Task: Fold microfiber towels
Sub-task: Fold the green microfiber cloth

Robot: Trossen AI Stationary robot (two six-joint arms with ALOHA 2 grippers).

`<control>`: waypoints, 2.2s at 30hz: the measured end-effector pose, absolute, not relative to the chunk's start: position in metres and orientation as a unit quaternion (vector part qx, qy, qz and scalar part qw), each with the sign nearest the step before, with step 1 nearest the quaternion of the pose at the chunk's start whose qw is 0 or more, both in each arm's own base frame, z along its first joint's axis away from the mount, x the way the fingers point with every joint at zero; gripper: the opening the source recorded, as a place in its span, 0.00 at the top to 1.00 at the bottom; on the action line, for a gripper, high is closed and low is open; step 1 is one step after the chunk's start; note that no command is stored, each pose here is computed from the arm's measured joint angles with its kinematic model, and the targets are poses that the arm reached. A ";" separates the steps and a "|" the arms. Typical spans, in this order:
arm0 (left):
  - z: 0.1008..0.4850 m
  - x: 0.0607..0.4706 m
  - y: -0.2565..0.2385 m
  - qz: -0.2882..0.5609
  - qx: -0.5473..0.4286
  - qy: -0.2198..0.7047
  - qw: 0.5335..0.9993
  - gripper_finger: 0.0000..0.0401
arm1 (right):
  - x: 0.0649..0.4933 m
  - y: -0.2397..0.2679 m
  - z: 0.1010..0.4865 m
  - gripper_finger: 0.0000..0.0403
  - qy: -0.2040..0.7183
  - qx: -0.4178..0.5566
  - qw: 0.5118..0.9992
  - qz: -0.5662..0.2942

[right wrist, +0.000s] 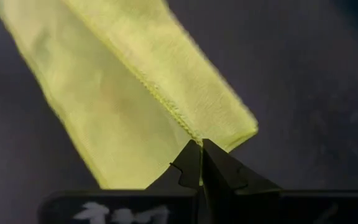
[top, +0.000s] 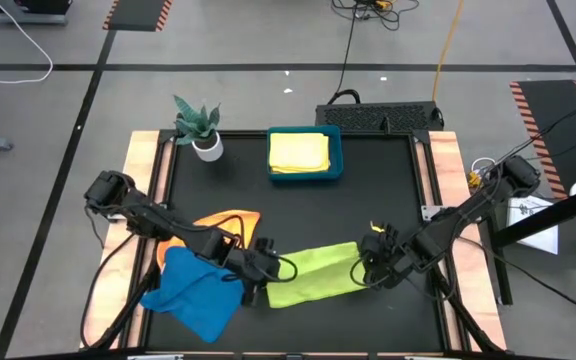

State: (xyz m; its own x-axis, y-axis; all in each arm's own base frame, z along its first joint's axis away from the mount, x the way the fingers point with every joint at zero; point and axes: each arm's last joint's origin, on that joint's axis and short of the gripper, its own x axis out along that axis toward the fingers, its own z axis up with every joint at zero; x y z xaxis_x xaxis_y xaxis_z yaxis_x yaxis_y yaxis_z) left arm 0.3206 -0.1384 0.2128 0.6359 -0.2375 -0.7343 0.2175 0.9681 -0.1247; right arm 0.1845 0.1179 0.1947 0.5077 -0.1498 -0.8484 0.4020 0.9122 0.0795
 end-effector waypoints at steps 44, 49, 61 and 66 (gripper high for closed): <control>0.178 0.339 -0.167 -0.197 -0.026 0.380 0.904 0.60 | 0.189 0.132 0.185 0.69 0.566 0.204 0.797 -0.046; 0.192 0.339 -0.162 -0.177 -0.018 0.356 0.917 0.56 | 0.193 0.129 0.188 0.66 0.514 0.176 0.835 -0.080; 0.204 0.341 -0.159 -0.145 0.033 0.306 0.940 0.66 | 0.205 0.134 0.171 0.68 0.292 0.164 0.942 -0.015; 0.209 0.347 -0.150 -0.132 0.033 0.282 0.950 0.70 | 0.196 0.127 0.155 0.68 0.249 0.189 0.950 0.004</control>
